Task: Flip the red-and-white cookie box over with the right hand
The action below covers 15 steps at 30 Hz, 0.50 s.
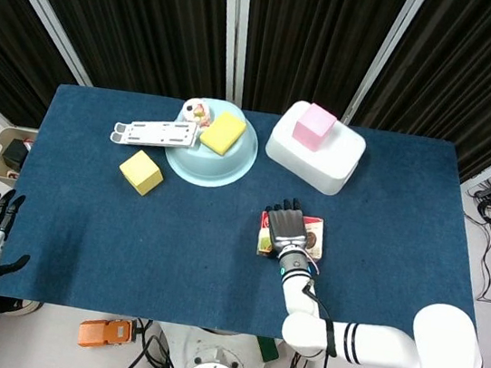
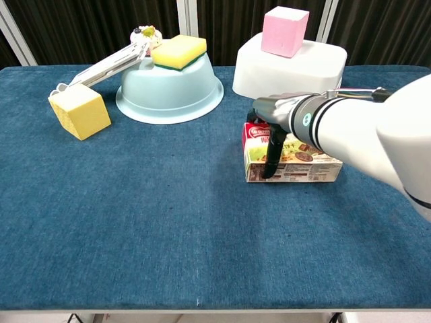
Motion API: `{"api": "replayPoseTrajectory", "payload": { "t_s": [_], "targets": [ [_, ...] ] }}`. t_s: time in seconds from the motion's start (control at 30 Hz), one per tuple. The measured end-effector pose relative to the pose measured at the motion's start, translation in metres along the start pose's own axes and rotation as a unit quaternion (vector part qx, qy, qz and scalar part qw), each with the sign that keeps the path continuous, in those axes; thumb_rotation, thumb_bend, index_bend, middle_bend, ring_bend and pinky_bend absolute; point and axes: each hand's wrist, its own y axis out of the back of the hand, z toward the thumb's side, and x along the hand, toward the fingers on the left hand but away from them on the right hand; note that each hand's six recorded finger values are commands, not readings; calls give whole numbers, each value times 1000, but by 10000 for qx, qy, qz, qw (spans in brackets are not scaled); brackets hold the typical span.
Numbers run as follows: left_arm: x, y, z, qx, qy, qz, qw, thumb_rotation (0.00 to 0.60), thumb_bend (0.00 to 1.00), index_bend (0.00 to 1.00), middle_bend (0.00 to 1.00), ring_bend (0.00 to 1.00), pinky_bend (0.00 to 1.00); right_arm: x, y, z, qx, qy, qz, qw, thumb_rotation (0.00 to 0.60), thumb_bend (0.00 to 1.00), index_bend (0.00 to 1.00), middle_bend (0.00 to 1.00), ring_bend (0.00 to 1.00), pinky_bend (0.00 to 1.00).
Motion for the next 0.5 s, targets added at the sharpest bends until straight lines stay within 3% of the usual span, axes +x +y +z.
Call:
{"api": "replayPoseTrajectory", "payload": {
  "t_s": [0.13,0.23,0.33,0.47,0.5],
  "targets": [
    [0,1,-1,-3,4,11,10000,600,125,0,0,0,0,4,9,-6,-594,188,-195,9979,589,183,496,388,260,198],
    [0,2,-1,-5,2,23,10000,600,125,0,0,0,0,11,19,-15,-1231,380,-369,9910,589,183,505,397,268,215],
    [1,3,0,-3,-14,40,10000,600,125,0,0,0,0,18,29,-26,-1929,593,-571,9778,588,183,507,399,271,225],
    [2,3,2,8,-28,35,10000,600,125,0,0,0,0,28,38,-41,-2888,898,-826,9496,588,183,507,402,276,239],
    [2,3,3,7,-34,31,10000,600,125,0,0,0,0,30,40,-45,-3189,997,-886,9384,587,183,507,403,278,244]
  ]
}}
